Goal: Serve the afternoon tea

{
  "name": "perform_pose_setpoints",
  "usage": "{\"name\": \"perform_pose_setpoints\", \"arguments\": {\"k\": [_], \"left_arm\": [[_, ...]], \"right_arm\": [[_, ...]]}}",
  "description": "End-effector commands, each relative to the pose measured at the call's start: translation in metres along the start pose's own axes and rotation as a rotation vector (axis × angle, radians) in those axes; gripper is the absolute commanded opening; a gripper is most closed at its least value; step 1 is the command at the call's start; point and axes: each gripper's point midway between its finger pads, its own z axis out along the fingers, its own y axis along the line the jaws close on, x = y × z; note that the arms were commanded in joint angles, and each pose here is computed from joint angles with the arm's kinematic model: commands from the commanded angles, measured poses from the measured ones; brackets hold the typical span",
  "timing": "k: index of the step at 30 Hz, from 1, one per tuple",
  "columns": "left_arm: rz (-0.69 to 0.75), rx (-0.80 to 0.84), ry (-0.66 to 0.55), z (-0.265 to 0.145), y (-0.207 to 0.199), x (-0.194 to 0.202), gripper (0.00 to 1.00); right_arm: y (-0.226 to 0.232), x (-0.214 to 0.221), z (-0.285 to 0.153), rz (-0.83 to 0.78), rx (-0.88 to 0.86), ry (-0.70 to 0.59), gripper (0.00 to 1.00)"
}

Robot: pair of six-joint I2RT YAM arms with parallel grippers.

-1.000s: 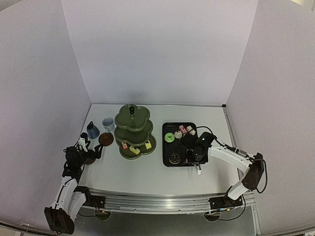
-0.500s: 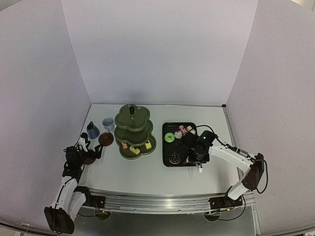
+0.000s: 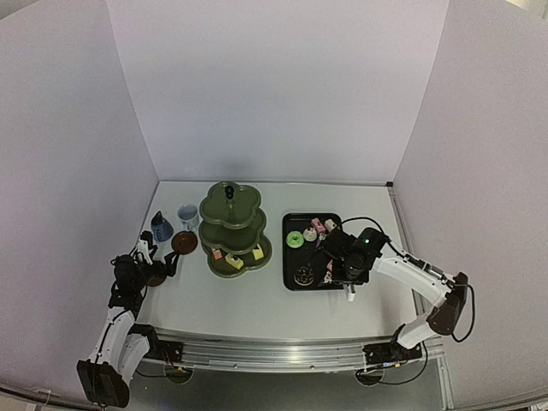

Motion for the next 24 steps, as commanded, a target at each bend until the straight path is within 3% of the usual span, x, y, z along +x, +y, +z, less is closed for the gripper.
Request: {"name": "perform_pose_setpoints", "arguments": {"k": [1,7,24], "left_arm": [[0.009,0.017,-0.019,0.000,-0.002,-0.005,1.00],[0.012,0.019,-0.021,0.000,-0.003,-0.005,1.00],[0.013,0.014,-0.011,0.001,-0.001,-0.002,1.00]], "right_arm": [[0.005,-0.009,-0.008,0.084,-0.031,-0.038,0.37],[0.023,-0.013,-0.001,0.025,-0.058,-0.028,0.37],[0.000,-0.002,0.022,-0.174,0.122,0.035,0.38]]}}
